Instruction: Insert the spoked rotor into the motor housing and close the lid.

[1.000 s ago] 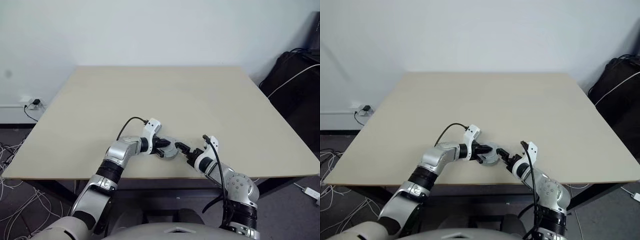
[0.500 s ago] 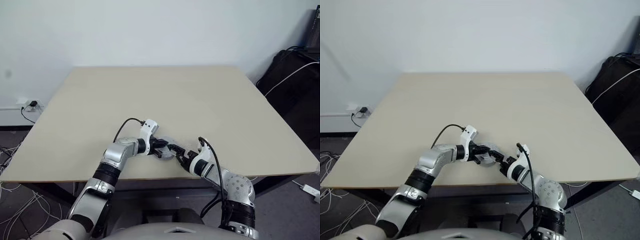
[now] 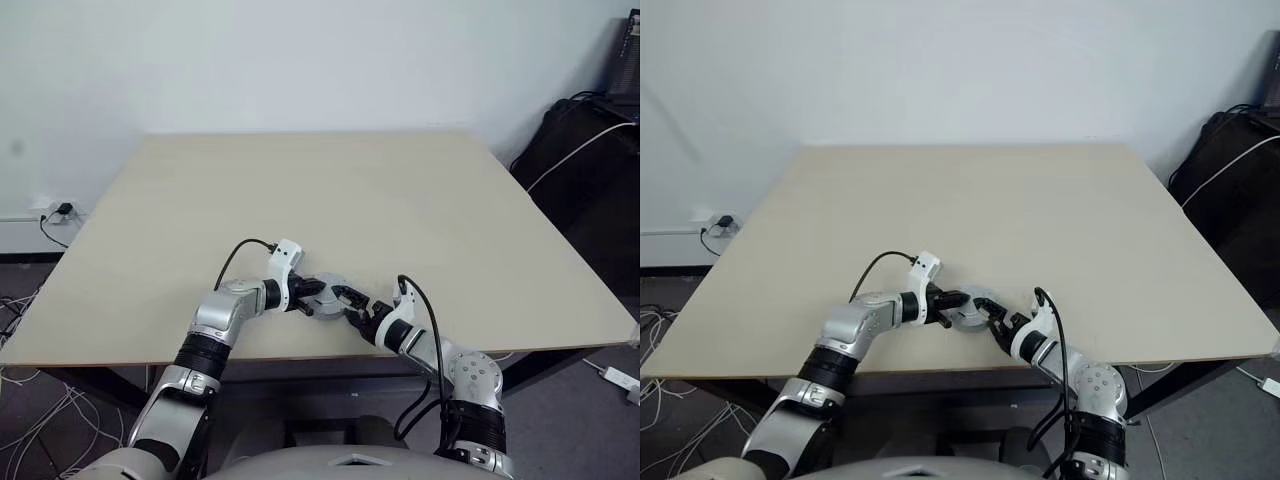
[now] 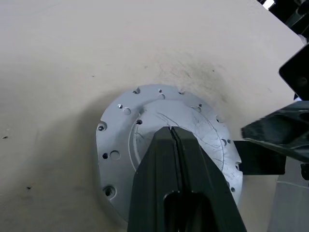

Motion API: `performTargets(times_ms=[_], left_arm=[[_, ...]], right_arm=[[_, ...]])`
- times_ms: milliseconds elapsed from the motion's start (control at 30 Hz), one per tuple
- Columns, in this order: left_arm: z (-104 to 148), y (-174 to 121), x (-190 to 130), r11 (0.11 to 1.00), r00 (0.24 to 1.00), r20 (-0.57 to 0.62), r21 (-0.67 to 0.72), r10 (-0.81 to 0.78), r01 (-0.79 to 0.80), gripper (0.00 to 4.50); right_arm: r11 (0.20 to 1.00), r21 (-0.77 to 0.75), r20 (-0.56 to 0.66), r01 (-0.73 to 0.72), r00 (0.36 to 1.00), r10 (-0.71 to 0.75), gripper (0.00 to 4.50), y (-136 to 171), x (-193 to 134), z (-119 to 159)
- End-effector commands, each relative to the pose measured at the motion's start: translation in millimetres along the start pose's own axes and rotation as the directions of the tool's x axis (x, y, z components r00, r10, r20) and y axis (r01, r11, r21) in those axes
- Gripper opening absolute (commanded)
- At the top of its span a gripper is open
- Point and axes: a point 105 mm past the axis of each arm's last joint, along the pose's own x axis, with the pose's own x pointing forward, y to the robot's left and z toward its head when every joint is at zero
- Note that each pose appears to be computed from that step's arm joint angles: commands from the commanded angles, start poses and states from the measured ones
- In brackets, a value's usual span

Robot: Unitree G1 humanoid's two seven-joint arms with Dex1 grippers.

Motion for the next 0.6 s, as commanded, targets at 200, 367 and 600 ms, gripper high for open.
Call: performTargets(times_ms=[200, 367, 600], left_arm=[[-26, 9, -3, 0.997, 0.995, -0.089, -0.051, 0.054, -0.058, 0.0], [-26, 9, -3, 0.997, 0.995, -0.089, -0.052, 0.052, -0.057, 0.0], [-26, 8, -2, 0.997, 0.995, -0.091, -0.05, 0.05, -0.054, 0.0]], right_arm=[[0.992, -0.012, -0.039, -0.123, 0.992, 0.122, 4.48, 32, 18, -13], [0.998, -0.027, -0.035, -0.059, 0.998, 0.058, 4.48, 22, 18, -14], [0.998, -0.015, -0.005, -0.068, 0.998, 0.068, 3.93, 22, 18, -10]])
